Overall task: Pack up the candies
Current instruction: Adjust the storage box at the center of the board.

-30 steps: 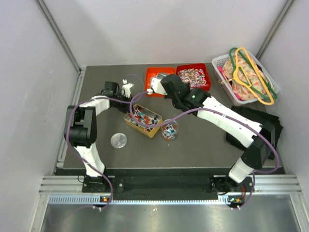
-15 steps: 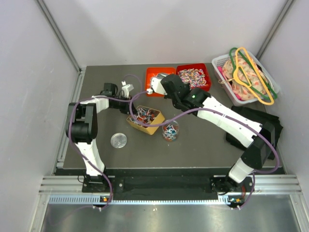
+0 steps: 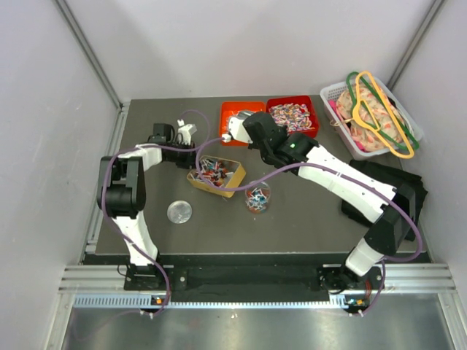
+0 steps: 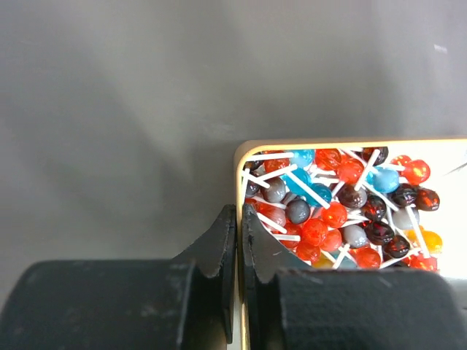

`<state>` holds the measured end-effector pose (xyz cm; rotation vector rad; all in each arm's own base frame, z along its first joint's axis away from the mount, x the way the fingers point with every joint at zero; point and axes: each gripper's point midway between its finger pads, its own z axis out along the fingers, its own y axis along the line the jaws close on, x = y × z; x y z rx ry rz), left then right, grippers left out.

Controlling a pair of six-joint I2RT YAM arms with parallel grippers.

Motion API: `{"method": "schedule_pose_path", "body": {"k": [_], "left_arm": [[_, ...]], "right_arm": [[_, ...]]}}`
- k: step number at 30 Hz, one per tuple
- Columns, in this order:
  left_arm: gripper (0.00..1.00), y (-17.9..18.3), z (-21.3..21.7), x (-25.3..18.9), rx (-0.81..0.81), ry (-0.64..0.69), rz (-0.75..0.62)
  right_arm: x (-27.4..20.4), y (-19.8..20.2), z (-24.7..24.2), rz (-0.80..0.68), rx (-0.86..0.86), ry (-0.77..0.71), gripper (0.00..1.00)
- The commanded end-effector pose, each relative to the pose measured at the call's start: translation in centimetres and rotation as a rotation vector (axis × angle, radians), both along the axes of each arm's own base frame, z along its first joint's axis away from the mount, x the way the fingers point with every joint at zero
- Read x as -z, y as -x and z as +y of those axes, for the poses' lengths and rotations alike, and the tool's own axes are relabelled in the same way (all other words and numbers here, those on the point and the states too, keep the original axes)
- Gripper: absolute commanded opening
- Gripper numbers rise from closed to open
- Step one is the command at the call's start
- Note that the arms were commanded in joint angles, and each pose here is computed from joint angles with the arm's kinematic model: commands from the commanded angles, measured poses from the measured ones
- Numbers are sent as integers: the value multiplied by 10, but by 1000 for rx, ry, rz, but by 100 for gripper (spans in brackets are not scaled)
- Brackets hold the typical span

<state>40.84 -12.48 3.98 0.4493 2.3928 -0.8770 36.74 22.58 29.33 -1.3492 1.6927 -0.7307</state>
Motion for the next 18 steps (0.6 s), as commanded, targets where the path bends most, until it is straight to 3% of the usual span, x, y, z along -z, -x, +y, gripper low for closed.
{"method": "schedule_pose_path", "body": {"k": [1, 8, 9, 14, 15, 16, 18], "left_arm": [[0, -29, 24, -26, -110, -120, -140], [1, -42, 46, -33, -204, -240, -188], [8, -42, 47, -32, -211, -251, -189], [18, -42, 51, -30, -225, -283, -183], [23, -41, 51, -30, -223, -281, -181], [35, -41, 51, -28, -226, -282, -175], [38, -40, 49, -26, -222, -277, -171]], "right_arm": [[-24, -5, 4, -54, 3, -56, 0], [-22, -3, 13, -59, -39, -24, 0], [-19, -3, 14, -56, -45, -12, 0], [1, 1, 24, -39, -99, 101, 0], [2, 1, 26, -38, -110, 120, 0], [5, 1, 28, -32, -118, 136, 0], [12, 2, 32, -25, -139, 186, 0]]}}
